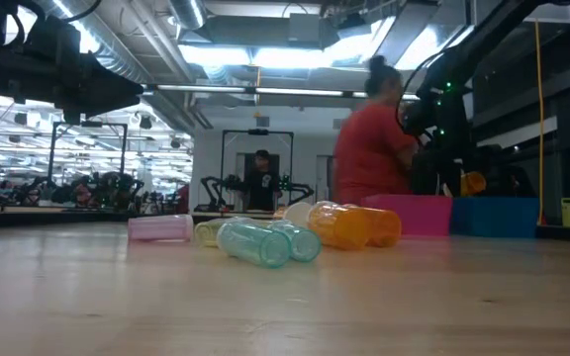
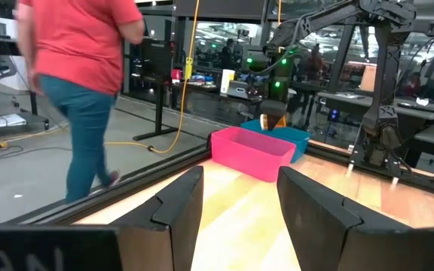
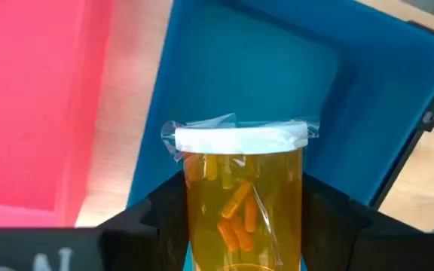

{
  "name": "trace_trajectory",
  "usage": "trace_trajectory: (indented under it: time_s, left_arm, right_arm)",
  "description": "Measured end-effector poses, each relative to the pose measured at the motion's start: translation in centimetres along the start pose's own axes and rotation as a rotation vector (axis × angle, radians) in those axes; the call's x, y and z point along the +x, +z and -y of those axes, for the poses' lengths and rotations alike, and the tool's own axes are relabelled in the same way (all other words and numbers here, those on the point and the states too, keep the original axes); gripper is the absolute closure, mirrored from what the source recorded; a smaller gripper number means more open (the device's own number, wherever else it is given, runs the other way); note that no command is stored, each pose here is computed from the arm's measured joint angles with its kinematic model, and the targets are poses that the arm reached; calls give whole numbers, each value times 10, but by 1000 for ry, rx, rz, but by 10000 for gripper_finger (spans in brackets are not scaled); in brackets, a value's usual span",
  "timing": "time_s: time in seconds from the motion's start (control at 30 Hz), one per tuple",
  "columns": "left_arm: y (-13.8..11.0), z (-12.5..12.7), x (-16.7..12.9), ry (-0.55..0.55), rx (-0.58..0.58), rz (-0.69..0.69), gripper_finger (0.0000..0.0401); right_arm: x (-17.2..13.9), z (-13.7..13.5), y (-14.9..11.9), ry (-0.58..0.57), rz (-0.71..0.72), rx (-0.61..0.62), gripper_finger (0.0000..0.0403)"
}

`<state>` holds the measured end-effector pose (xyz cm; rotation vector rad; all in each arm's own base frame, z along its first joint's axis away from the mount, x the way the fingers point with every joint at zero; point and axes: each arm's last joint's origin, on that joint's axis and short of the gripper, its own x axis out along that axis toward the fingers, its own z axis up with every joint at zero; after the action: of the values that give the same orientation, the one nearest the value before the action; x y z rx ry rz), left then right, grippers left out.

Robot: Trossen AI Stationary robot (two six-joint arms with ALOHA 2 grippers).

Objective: Pick and place medicine bottles into bin by pill shape (circle, oval)
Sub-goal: Put the orange capsule bottle into the blue bin

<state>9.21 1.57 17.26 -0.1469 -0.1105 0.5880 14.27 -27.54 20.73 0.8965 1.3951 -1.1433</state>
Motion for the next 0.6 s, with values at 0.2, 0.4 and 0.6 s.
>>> trace_trajectory:
  time_s: [0.2, 0.4, 0.6]
  left_arm:
    - [0, 0, 0, 0, 0, 0, 235]
    - [0, 0, 0, 0, 0, 0, 235]
    - [0, 0, 0, 0, 0, 1, 235]
  right_arm:
    - [0, -1, 4, 8, 38, 9, 200]
    - [0, -1, 4, 9, 41, 37, 199]
    - [0, -1, 4, 9, 40, 35, 199]
